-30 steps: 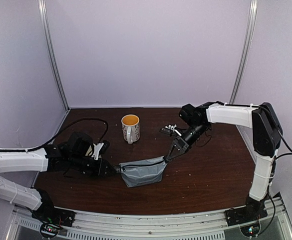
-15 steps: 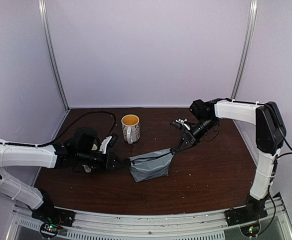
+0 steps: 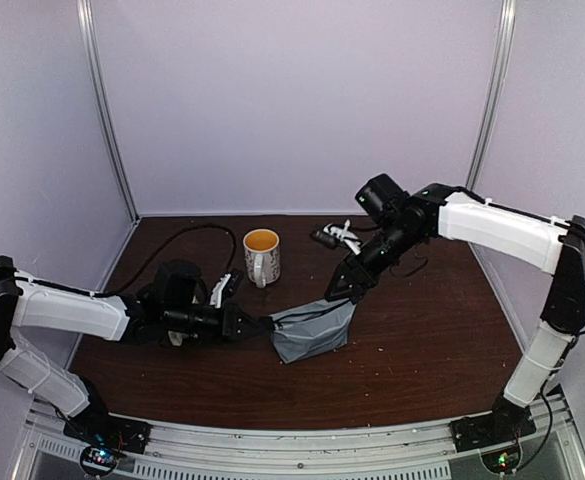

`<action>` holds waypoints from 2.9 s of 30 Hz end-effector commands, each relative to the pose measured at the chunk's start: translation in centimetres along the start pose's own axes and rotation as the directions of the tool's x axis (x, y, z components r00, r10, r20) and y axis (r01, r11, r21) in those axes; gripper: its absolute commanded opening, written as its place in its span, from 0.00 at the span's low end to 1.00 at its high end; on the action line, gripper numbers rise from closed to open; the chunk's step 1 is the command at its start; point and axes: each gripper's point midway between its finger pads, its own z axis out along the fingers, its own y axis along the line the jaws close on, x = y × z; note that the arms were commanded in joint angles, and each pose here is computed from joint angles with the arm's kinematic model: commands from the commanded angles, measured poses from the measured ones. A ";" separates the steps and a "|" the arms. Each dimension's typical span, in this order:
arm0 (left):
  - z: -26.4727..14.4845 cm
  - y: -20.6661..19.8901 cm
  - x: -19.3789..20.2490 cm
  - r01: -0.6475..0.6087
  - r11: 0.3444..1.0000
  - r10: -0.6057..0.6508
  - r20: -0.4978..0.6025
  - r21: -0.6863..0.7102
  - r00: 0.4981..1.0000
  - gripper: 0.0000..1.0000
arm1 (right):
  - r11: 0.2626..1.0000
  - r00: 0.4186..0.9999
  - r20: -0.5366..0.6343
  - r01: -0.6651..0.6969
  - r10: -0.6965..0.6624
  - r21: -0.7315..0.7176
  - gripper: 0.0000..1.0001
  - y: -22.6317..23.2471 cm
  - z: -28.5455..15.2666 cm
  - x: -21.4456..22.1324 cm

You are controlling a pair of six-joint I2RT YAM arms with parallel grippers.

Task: Sort the hair-cutting tools

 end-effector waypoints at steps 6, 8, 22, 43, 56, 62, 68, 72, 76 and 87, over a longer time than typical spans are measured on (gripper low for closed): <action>0.2 -2.3 -0.9 -0.058 0.998 0.058 0.033 0.013 0.998 0.00 | 0.984 0.983 -0.177 -0.072 0.043 -0.163 0.43 4.1 7.4 1.3; 0.4 -2.5 -0.9 -0.061 0.998 0.061 0.025 0.011 0.998 0.00 | 0.981 0.980 -0.194 -0.087 0.053 -0.172 0.43 4.2 8.2 1.4; 1.0 -3.6 -0.5 -0.080 0.996 0.081 0.000 0.032 0.997 0.00 | 0.960 0.968 -0.220 -0.168 0.118 -0.224 0.43 3.5 11.1 0.3; 1.5 -4.1 -0.2 -0.114 0.993 0.115 -0.023 0.041 0.993 0.00 | 0.959 0.960 -0.240 -0.198 0.147 -0.203 0.22 2.3 12.9 0.4; 1.6 -2.9 0.4 -0.110 0.994 0.110 -0.038 0.003 0.993 0.00 | 0.995 0.971 -0.222 -0.096 0.088 -0.029 0.01 0.4 11.2 0.3; 1.0 -1.4 0.4 -0.117 0.989 0.115 -0.036 -0.089 0.993 0.00 | 0.999 0.972 -0.231 -0.050 0.051 0.010 0.00 0.4 9.4 0.8; 0.3 -0.9 0.2 -0.134 0.981 0.131 -0.031 -0.139 0.991 0.00 | 0.999 0.967 -0.249 -0.039 0.046 0.033 0.00 0.0 8.7 2.0; 0.7 -1.4 0.2 -0.140 0.985 0.137 -0.033 -0.105 0.990 0.00 | 1.000 0.970 -0.240 -0.025 0.022 -0.009 0.16 1.0 8.7 1.9; 1.1 -1.4 0.3 -0.134 0.987 0.131 -0.039 -0.090 0.991 0.00 | 0.999 0.969 -0.247 -0.003 -0.006 -0.036 0.27 2.0 9.9 1.6; 0.9 -2.1 0.1 -0.145 0.987 0.144 -0.031 -0.072 0.989 0.00 | 1.000 0.954 -0.300 0.017 -0.021 -0.016 0.35 2.0 13.1 0.5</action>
